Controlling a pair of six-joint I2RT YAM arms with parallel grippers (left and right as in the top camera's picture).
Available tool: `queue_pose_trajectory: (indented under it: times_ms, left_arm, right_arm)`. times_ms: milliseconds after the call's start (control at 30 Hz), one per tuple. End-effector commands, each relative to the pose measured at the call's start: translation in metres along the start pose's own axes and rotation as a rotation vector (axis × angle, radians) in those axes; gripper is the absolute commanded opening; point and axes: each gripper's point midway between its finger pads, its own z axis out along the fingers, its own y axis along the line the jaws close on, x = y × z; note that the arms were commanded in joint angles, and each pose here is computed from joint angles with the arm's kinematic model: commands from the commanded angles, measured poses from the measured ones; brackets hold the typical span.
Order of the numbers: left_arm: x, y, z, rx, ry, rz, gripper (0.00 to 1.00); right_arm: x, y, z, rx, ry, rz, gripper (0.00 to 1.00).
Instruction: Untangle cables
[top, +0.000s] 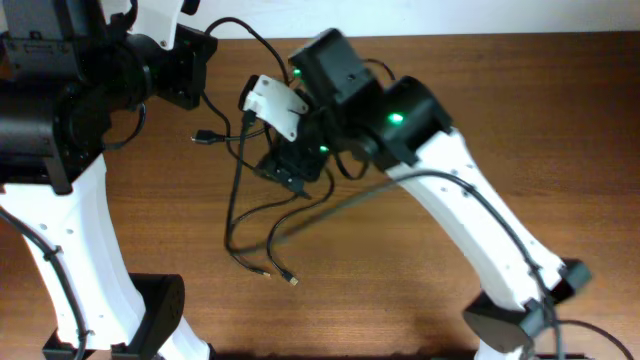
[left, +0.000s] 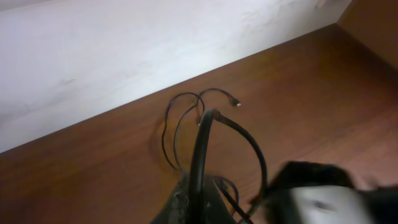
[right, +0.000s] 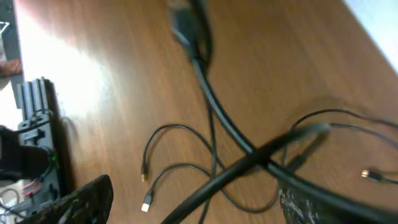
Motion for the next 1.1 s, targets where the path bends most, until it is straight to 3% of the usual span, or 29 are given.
queue_pose_trajectory:
  times_ms: [0,33,100,233,333,400,433,467,533,600,667,767,800,867,933,1000,1067]
  left_arm:
    - [-0.004,-0.003,-0.007,-0.001,-0.021,0.024,0.00]
    - [-0.004,-0.003,-0.007,-0.001,-0.021,0.024,0.00]
    - [-0.004,-0.003,-0.007,-0.001,-0.021,0.024,0.00]
    - [-0.003,0.000,-0.007,-0.014,-0.018,0.025,0.00]
    - [-0.004,0.007,0.000,-0.040,-0.012,0.024,0.00]
    - [-0.003,0.011,0.008,-0.037,-0.002,0.019,0.00]
    - [-0.001,0.014,0.018,-0.033,0.016,0.012,0.00]
    - [0.007,0.022,0.040,-0.025,0.061,-0.005,0.00]
    - [0.015,0.035,0.057,-0.058,0.106,-0.017,0.00]
    - [0.015,0.048,0.057,-0.130,0.111,-0.011,0.00]
    - [-0.003,0.046,0.032,-0.157,0.026,-0.026,0.00]
    - [-0.025,0.012,-0.033,-0.122,-0.127,-0.009,0.00]
    - [-0.027,0.002,-0.051,-0.113,-0.160,0.003,0.08]
    - [-0.025,-0.016,-0.086,-0.105,-0.205,0.022,0.11]
    - [-0.020,-0.033,-0.108,-0.076,-0.232,0.034,0.00]
    - [-0.015,-0.040,-0.120,-0.073,-0.237,0.037,0.04]
    - [-0.011,-0.041,-0.119,-0.069,-0.220,0.030,0.00]
  right_arm:
    - [0.009,-0.007,0.028,-0.016,0.046,0.032,0.85]
    - [0.010,-0.008,0.030,-0.017,0.048,0.033,0.83]
    - [0.008,-0.009,0.030,-0.010,0.042,0.029,0.04]
    - [-0.003,-0.002,0.001,0.011,-0.005,0.010,0.04]
    - [-0.032,0.003,-0.108,0.226,-0.174,-0.027,0.04]
    - [-0.038,0.010,-0.153,0.294,-0.256,-0.021,0.04]
    - [-0.041,0.026,-0.200,0.330,-0.351,-0.019,0.04]
    - [-0.032,0.045,-0.239,0.349,-0.413,-0.036,0.04]
    - [-0.013,0.054,-0.256,0.367,-0.395,-0.026,0.04]
    - [0.018,0.035,-0.265,0.503,-0.301,0.082,0.04]
    - [0.032,0.010,-0.274,0.658,-0.249,0.154,0.04]
    - [0.028,-0.002,-0.273,0.713,-0.245,0.164,0.04]
    - [0.027,-0.006,-0.274,0.733,-0.249,0.167,0.04]
    - [0.028,-0.031,-0.286,0.849,-0.251,0.210,0.04]
    - [0.034,-0.060,-0.303,0.946,-0.266,0.276,0.04]
    - [0.052,-0.100,-0.334,1.084,-0.284,0.375,0.04]
    - [0.074,-0.131,-0.369,1.209,-0.306,0.472,0.04]
